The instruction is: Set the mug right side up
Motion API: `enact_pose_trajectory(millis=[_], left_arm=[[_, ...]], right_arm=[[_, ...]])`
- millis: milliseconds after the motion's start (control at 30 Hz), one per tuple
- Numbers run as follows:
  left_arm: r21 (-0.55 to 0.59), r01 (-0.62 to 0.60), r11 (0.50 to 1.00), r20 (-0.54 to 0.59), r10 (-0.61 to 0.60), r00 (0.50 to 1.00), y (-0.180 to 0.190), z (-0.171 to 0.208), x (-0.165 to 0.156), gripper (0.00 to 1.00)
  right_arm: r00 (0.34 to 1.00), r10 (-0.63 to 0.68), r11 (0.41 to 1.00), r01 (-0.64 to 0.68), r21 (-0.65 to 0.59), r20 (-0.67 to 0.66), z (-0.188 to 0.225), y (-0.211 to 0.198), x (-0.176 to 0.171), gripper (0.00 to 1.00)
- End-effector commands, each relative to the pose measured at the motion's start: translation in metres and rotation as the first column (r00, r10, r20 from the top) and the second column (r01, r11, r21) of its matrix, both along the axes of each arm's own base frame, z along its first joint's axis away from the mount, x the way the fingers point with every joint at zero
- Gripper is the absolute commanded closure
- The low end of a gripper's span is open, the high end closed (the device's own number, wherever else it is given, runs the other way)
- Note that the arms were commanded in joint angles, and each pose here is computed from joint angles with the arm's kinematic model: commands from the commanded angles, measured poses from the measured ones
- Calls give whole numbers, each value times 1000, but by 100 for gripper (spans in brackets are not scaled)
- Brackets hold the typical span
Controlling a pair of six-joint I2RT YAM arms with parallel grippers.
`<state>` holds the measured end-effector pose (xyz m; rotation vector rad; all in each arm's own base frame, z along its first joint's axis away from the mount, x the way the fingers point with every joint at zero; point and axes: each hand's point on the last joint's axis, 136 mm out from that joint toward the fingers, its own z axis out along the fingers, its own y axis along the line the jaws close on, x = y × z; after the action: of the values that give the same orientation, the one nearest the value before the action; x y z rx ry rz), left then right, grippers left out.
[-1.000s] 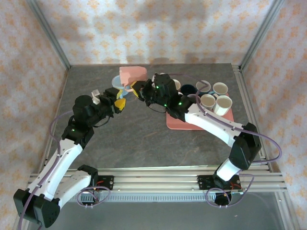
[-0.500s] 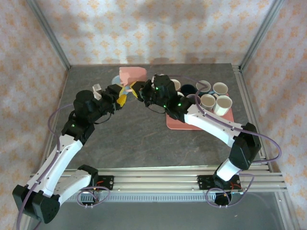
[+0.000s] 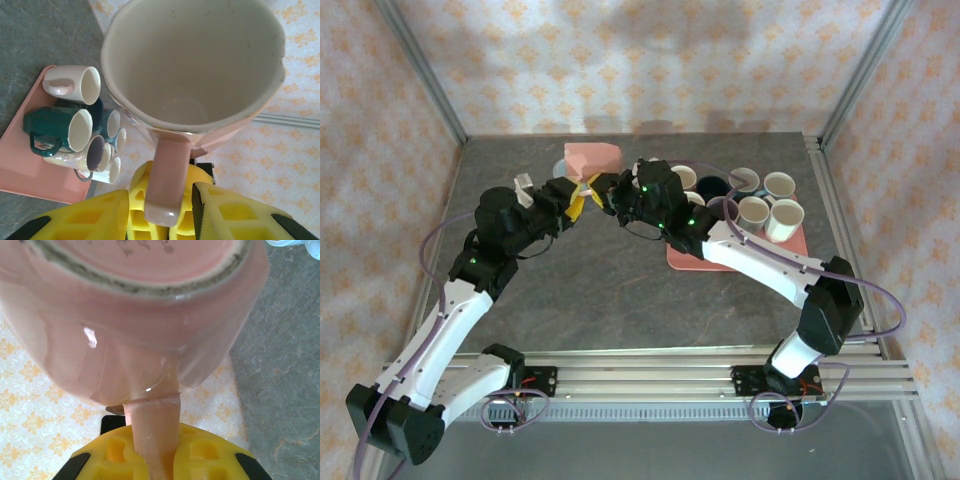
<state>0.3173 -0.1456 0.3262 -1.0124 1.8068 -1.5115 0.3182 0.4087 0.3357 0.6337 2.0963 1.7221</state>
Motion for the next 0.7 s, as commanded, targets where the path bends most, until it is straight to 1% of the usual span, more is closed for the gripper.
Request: enact_pose_trajectory(millis=[0, 200, 400, 600, 633, 667], left_arm=[[55, -10, 998, 10, 10, 1000, 2, 3, 2, 63], [72, -3, 997, 8, 3, 1000, 0, 2, 7, 64], [95, -15, 995, 13, 14, 1000, 3, 3, 7, 70], [88, -39, 995, 19, 38, 999, 7, 0, 9, 86], [82, -43, 996, 17, 41, 999, 7, 0, 10, 91], [75, -47, 996, 9, 46, 999, 7, -1, 10, 98]], right_arm=[[992, -2, 989, -17, 147, 129, 63, 0, -10, 100], [992, 13, 989, -31, 145, 125, 62, 5, -14, 100], [992, 22, 990, -39, 138, 123, 59, 8, -17, 100], [993, 21, 990, -37, 133, 120, 57, 9, -17, 100], [993, 20, 991, -35, 130, 118, 55, 9, -16, 100], [993, 17, 991, -32, 128, 117, 54, 8, -16, 100]])
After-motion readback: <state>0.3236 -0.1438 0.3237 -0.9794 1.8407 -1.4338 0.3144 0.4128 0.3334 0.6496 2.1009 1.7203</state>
